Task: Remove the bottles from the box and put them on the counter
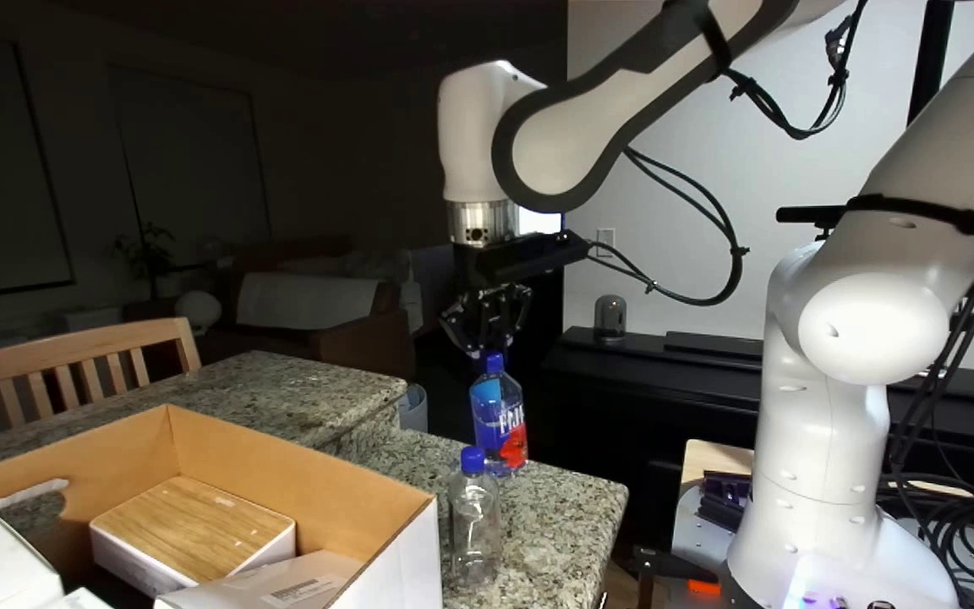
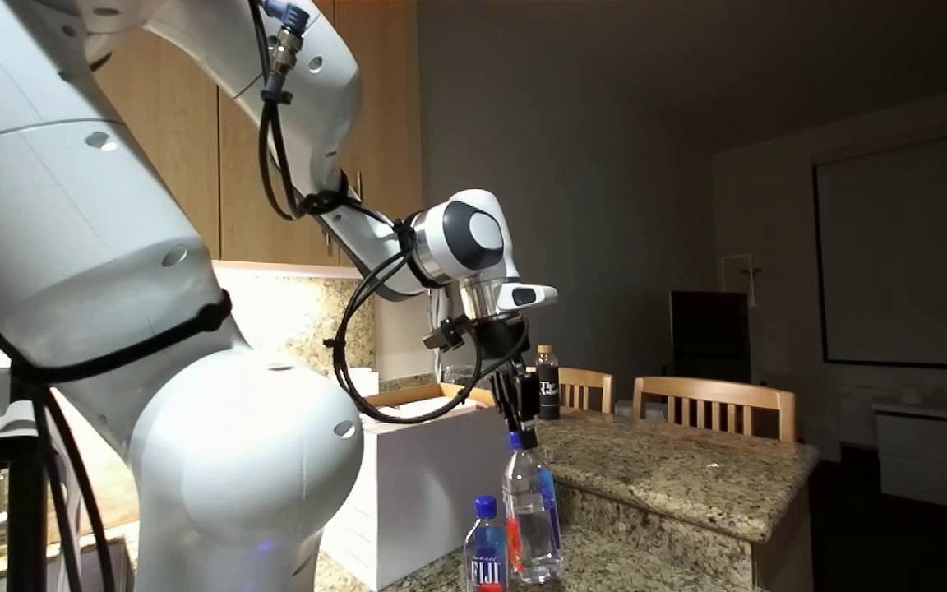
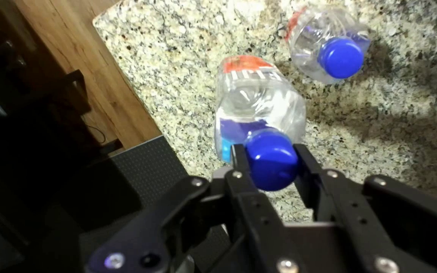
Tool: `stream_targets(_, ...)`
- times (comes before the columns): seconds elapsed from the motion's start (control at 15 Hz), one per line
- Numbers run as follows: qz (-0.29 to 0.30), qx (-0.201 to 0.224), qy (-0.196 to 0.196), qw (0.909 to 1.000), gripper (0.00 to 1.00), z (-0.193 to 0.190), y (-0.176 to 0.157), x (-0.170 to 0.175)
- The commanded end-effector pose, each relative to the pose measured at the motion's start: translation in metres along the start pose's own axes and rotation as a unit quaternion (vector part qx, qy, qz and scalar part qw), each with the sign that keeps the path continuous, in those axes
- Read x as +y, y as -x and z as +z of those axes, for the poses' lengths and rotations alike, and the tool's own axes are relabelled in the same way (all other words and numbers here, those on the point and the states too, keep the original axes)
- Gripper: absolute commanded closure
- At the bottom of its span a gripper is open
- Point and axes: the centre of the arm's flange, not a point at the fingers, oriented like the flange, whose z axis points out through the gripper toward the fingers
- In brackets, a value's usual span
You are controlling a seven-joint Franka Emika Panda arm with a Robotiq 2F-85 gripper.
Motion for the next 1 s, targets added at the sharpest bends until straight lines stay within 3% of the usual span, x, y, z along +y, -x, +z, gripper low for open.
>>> stream_targets(0.0, 0.024, -0.011, -0.044, 0.9987, 0.85, 0.038, -0.004, 0.023)
stream_targets(0.33, 0.056, -0.036, -0.093, 0.9935, 0.85, 0.069, -0.009, 0.047)
stream_targets(0.93, 0.068, -0.082, -0.1, 0.9892, 0.85, 0.09, -0.02, 0.057)
